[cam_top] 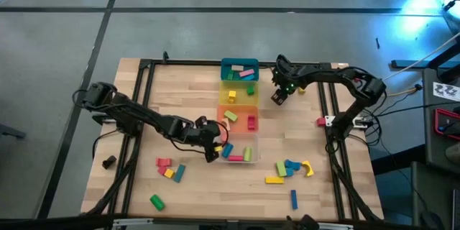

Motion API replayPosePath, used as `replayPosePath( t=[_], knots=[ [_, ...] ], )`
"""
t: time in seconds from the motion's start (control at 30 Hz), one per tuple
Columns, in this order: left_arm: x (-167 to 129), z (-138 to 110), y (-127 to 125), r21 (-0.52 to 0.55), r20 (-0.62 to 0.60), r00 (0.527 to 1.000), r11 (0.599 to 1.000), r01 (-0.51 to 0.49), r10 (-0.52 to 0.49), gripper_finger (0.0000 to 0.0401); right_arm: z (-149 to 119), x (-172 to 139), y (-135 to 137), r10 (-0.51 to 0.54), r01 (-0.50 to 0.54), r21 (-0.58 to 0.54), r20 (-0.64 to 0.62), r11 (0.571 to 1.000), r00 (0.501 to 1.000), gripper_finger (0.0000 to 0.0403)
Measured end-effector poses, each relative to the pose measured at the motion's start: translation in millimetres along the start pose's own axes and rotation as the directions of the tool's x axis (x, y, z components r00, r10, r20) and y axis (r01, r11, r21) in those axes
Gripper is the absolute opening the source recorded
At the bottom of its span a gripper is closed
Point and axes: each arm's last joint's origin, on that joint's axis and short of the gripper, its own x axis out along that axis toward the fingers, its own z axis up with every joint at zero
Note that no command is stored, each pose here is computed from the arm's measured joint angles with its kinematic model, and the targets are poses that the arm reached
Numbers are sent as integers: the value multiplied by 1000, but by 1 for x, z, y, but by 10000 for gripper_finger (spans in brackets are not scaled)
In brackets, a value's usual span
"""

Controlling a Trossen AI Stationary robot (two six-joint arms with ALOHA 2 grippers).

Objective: Sort blocks by size
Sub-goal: Put the blue square block into the yellow bin

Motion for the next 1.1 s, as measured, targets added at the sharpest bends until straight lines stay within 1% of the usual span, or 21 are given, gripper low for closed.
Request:
replayPosePath(
  t=[0.1,0.3,0.4,0.5,0.63,0.77,0.87,0.97,1.1],
  knots=[
    [-11,6,1,-8,32,999,1000,20,-20,188,2,-2,0,6,-6,-20,14,1000,1000,135],
    [-42,18,7,22,102,993,998,60,-62,188,19,-18,0,25,-25,-20,20,999,999,135],
    [-57,20,12,32,108,992,998,62,-65,188,31,-34,2,89,-89,-21,21,996,996,135],
    [-69,19,18,15,91,994,998,54,-55,188,43,-50,3,173,-172,-25,45,985,984,135],
    [-84,15,27,21,50,998,999,30,-31,188,58,-68,12,326,-321,-63,100,945,940,135],
    [-95,8,35,6,-16,1000,1000,-6,6,188,66,-75,35,423,-401,-158,154,903,893,135],
    [-103,2,42,-32,-70,997,999,-42,40,188,68,-78,56,442,-400,-229,181,888,878,135],
    [-107,-3,47,-72,-117,991,994,-81,72,188,70,-80,75,430,-361,-291,226,886,874,135],
    [-107,-7,50,-80,-155,983,990,-112,99,188,70,-84,97,408,-304,-348,281,887,868,135]
  ],
)
